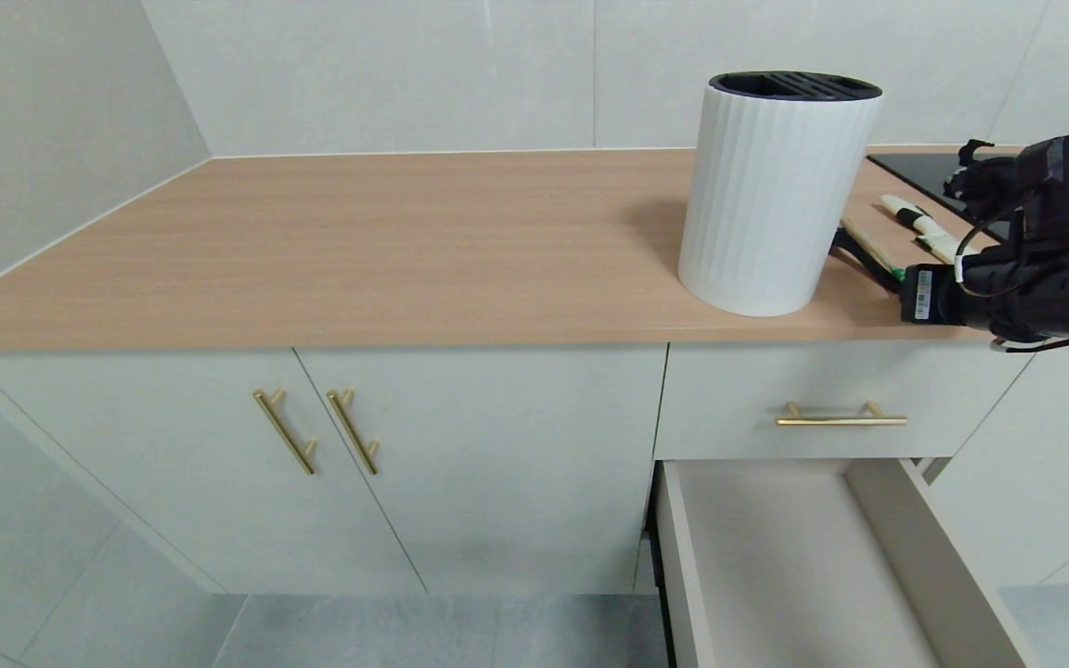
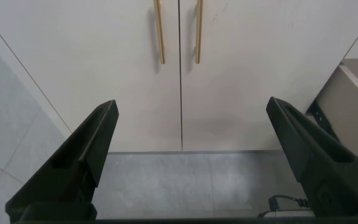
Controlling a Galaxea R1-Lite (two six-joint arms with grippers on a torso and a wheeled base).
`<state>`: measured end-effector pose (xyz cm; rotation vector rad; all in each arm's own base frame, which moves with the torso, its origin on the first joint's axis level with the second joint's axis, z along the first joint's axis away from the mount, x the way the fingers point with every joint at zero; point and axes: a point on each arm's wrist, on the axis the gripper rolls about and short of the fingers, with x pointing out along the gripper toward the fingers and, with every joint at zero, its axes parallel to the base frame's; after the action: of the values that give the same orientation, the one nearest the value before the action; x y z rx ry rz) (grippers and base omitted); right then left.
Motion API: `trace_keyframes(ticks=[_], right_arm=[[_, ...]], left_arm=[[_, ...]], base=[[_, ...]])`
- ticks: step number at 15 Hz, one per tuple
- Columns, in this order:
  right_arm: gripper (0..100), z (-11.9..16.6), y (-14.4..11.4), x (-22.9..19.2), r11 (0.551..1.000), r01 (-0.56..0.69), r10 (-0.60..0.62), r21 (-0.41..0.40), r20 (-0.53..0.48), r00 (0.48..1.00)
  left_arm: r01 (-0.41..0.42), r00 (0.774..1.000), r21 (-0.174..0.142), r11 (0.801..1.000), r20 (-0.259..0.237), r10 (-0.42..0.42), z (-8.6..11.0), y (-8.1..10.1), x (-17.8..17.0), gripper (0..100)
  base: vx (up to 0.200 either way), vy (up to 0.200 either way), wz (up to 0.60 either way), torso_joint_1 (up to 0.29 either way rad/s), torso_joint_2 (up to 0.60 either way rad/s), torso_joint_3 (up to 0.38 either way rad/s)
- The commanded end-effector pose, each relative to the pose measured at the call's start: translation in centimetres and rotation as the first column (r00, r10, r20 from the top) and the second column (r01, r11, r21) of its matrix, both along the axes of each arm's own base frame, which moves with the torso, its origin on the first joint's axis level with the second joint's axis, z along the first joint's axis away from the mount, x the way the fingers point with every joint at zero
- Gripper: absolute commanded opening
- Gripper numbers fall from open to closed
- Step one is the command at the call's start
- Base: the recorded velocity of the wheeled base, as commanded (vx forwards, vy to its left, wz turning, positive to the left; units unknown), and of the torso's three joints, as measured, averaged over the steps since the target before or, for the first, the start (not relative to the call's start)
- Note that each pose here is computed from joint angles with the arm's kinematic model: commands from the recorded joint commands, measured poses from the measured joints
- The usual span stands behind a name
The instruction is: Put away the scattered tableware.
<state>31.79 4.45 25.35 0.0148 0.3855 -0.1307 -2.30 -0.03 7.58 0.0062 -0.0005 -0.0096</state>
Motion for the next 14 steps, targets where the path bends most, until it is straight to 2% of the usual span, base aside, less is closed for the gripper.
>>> trace_keyframes(ticks=[1,4,7,12,14], right_arm=[[0,0.9,-0.1,-0.6,1.000,0.004,-0.004,0.006,0.037,0.999],[0,4.0,-0.6,-4.5,0.999,-0.001,-0.004,0.033,0.139,0.990],[0,5.7,-1.1,-8.7,0.999,-0.012,0.003,0.044,0.203,0.979],[0,5.8,-2.0,-14.3,0.995,0.003,-0.020,0.103,0.164,0.986],[0,5.6,-2.7,-18.9,0.993,-0.052,0.044,0.111,0.067,0.997]], left_arm=[[0.000,1.000,0.000,1.000,0.000,0.000,0.0,0.0,0.0,100],[0.000,1.000,0.000,1.000,0.000,0.000,0.0,0.0,0.0,100],[0.000,1.000,0.000,1.000,0.000,0.000,0.0,0.0,0.0,100],[0.000,1.000,0.000,1.000,0.000,0.000,0.0,0.0,0.0,100],[0.000,1.000,0.000,1.000,0.000,0.000,0.0,0.0,0.0,100]], base=[[0.000,0.000,0.00,0.000,0.00,0.000],[0.000,0.000,0.00,0.000,0.00,0.000],[0.000,0.000,0.00,0.000,0.00,0.000],[0.000,0.000,0.00,0.000,0.00,0.000],[0.000,0.000,0.00,0.000,0.00,0.000]])
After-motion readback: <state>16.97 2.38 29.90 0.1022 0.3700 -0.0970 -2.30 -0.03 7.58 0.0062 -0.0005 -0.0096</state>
